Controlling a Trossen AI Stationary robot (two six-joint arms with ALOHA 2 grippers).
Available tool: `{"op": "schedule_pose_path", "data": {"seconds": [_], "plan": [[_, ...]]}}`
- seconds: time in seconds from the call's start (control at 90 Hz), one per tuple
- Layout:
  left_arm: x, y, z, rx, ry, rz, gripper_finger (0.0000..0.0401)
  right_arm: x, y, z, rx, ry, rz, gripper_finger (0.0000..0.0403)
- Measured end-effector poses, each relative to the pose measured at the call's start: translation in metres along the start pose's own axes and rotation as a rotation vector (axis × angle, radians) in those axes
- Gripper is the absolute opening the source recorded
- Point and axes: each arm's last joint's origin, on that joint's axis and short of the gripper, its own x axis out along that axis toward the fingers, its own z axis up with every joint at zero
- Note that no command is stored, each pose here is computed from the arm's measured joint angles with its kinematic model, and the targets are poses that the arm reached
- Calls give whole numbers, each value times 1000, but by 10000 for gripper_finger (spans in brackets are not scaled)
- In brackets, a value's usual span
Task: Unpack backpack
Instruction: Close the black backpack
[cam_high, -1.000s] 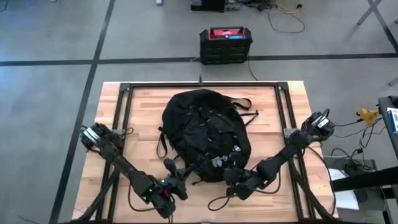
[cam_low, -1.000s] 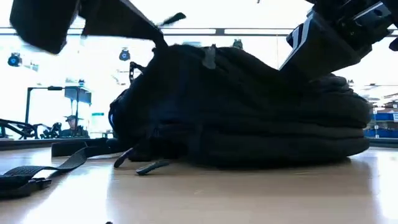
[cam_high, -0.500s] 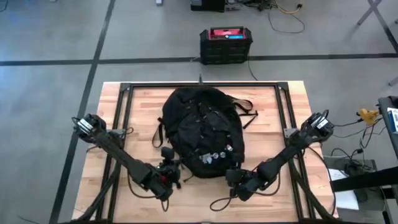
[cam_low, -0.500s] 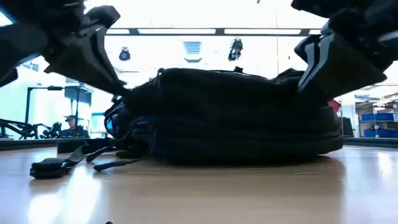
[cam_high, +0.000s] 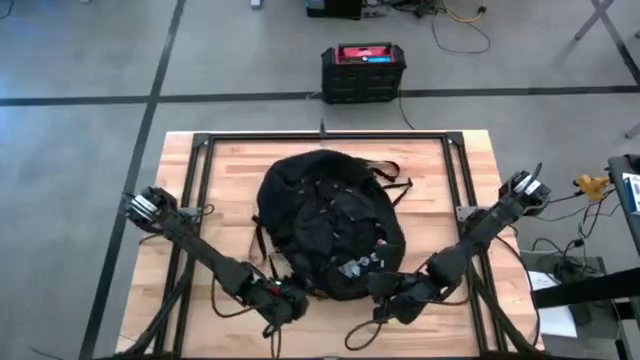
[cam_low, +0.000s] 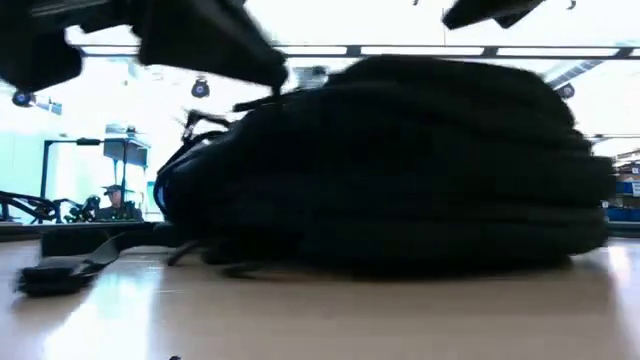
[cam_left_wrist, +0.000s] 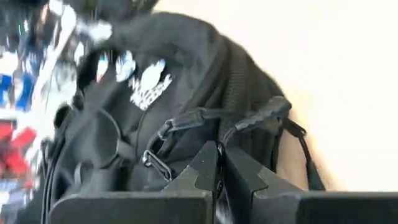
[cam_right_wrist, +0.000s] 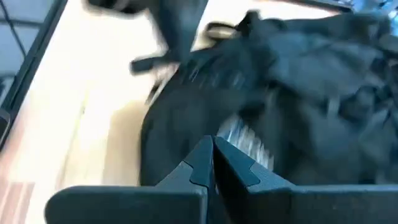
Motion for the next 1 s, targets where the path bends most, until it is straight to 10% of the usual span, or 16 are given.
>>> {"op": "schedule_pose_path", "data": {"seconds": [0.456, 1.0], "plan": [[31, 28, 44, 174, -110, -333, 0, 40, 8, -63, -9, 280, 243, 0], [35, 18, -6, 207, 213, -493, 2, 6, 10, -90, 84, 487, 251, 0]]}}
